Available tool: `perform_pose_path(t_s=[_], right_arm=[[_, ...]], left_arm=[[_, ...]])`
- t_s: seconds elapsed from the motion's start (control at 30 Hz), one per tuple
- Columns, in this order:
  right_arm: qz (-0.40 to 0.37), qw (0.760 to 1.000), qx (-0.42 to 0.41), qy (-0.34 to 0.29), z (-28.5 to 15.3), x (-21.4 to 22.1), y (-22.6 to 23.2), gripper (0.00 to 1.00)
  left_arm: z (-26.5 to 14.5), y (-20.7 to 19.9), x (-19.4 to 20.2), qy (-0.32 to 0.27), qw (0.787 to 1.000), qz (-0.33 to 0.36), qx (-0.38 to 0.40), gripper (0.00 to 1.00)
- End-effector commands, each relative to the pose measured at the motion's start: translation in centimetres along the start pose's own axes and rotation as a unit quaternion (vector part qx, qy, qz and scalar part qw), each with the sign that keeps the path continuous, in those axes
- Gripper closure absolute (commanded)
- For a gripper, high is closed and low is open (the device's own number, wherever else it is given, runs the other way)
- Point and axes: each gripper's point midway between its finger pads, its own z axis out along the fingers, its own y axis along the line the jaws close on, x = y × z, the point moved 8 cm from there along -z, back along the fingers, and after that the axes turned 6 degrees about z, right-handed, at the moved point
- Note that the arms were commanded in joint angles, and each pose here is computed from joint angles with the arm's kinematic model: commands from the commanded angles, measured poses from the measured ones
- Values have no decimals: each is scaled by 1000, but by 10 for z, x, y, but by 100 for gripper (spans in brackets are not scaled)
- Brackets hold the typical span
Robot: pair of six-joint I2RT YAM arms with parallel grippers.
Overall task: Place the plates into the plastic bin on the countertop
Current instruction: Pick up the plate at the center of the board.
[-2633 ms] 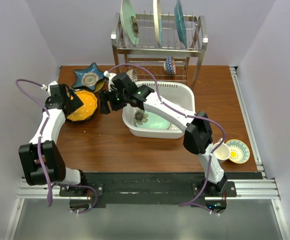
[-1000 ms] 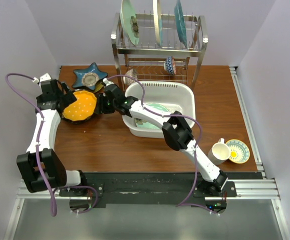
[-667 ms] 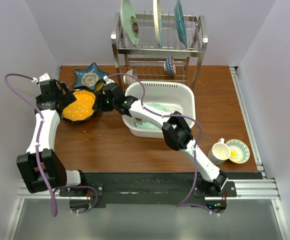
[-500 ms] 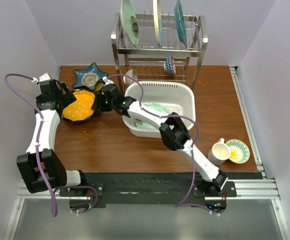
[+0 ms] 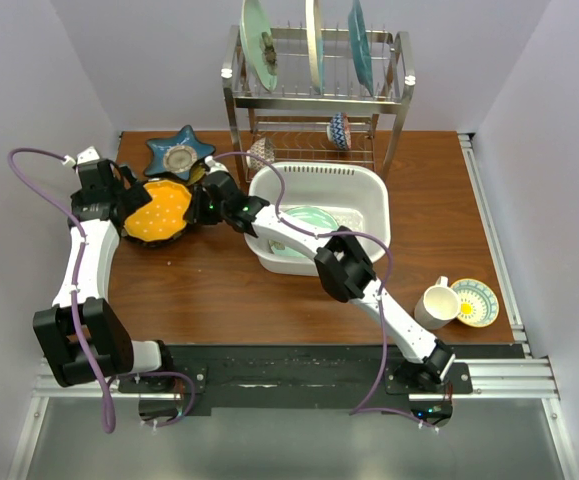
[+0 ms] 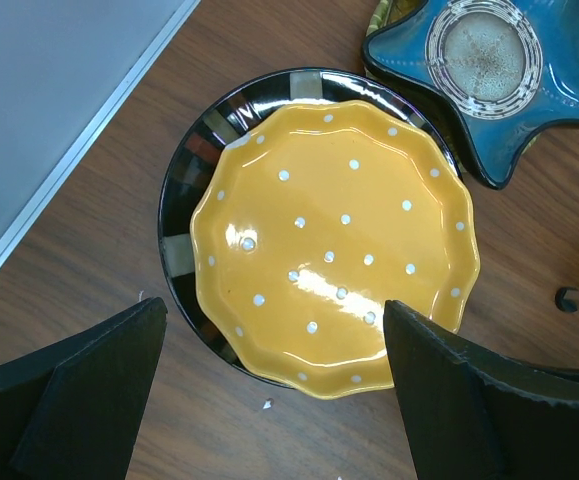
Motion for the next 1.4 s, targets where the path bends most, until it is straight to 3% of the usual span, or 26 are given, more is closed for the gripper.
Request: perform_pose_path(t_s=[0.0, 0.33, 1.03, 1.17, 1.23, 1.27, 1.3, 1.37], right_arm=[[-11, 1000, 6, -17, -7, -10, 9, 75], [-29, 999, 1, -24, -23, -21, 21, 89], [-41, 999, 4, -29, -57, -39, 25, 93], [-37, 999, 0, -23, -60, -41, 22, 89], [-33, 999, -9, -17, -60, -42, 21, 81], [-32, 999, -13, -14, -59, -41, 21, 77], [-32, 999, -14, -10, -58, -40, 20, 65], [-31, 999, -14, -11, -57, -40, 19, 55]], left_arm=[[-6, 1, -9, -27, 1000, -1, 9, 6], [-4, 2, -7, -24, 1000, 0, 8, 7], [-2, 2, -5, -18, 1000, 0, 10, 7], [-1, 2, -5, -17, 1000, 0, 11, 7], [-1, 1, -5, -17, 1000, 0, 11, 7], [-1, 1, -5, -17, 1000, 0, 11, 7], [-1, 2, -5, -17, 1000, -1, 10, 7], [-1, 2, -5, -16, 1000, 0, 11, 7]])
